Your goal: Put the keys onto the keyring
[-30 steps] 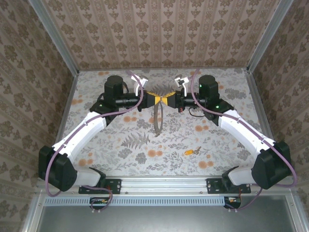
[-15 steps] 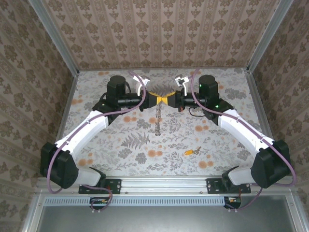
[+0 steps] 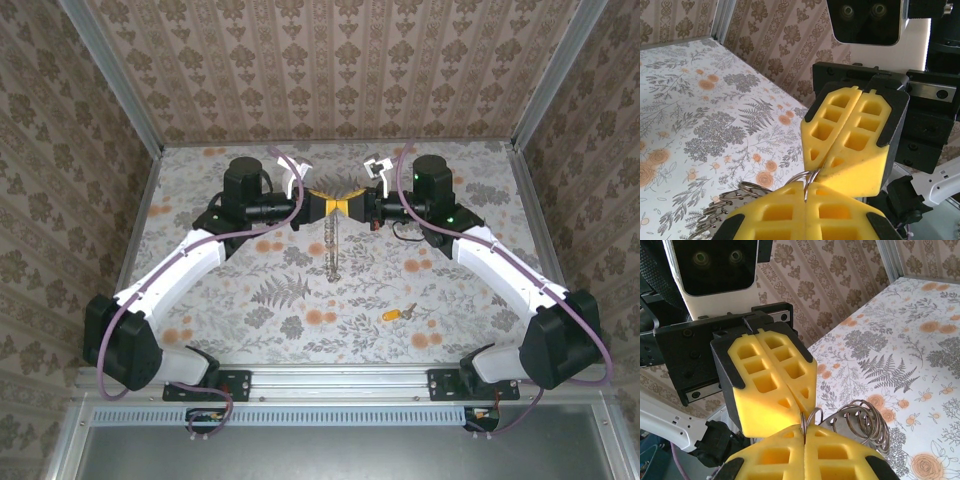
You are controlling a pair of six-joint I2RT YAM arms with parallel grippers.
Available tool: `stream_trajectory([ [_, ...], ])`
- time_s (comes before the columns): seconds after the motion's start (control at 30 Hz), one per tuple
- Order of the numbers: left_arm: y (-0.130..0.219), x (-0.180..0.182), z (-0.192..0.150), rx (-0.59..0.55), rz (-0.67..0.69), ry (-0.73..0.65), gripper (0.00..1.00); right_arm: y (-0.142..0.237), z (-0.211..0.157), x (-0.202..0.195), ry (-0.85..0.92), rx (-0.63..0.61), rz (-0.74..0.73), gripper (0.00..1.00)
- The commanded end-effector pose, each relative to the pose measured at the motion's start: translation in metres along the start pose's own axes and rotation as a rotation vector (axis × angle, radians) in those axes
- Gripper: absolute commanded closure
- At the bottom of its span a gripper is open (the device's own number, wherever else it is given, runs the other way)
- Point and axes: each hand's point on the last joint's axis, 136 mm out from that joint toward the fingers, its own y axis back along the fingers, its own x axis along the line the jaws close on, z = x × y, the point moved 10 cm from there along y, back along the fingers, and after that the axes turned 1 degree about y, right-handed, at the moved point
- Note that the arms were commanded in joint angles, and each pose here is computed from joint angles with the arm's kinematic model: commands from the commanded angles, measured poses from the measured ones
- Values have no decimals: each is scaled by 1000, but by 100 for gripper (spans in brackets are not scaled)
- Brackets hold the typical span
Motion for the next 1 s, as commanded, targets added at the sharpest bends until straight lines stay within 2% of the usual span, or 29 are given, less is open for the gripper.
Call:
stream_trajectory([
  [0.0,-4,-20,-1,-3,-68,-62,100,-4,4,10,44,-26,58,100],
  [0.17,-1,-20,-2,-18,-30,-74,100,-1,6,9,36,-39,37,100],
  [0.3,3,-21,-2,-18,7,-96,100,13,10,2,1,-85,-18,64],
  [0.43,6,-21,-3,3,23,-106,100,35,11,-7,-45,-149,-99,48],
  [0.63,7,-16,-5,27,48,-110,100,46,0,-13,-106,-170,-162,44],
  [0.97,6,-4,-17,70,119,-106,100,44,-29,-27,-206,-137,-217,42],
])
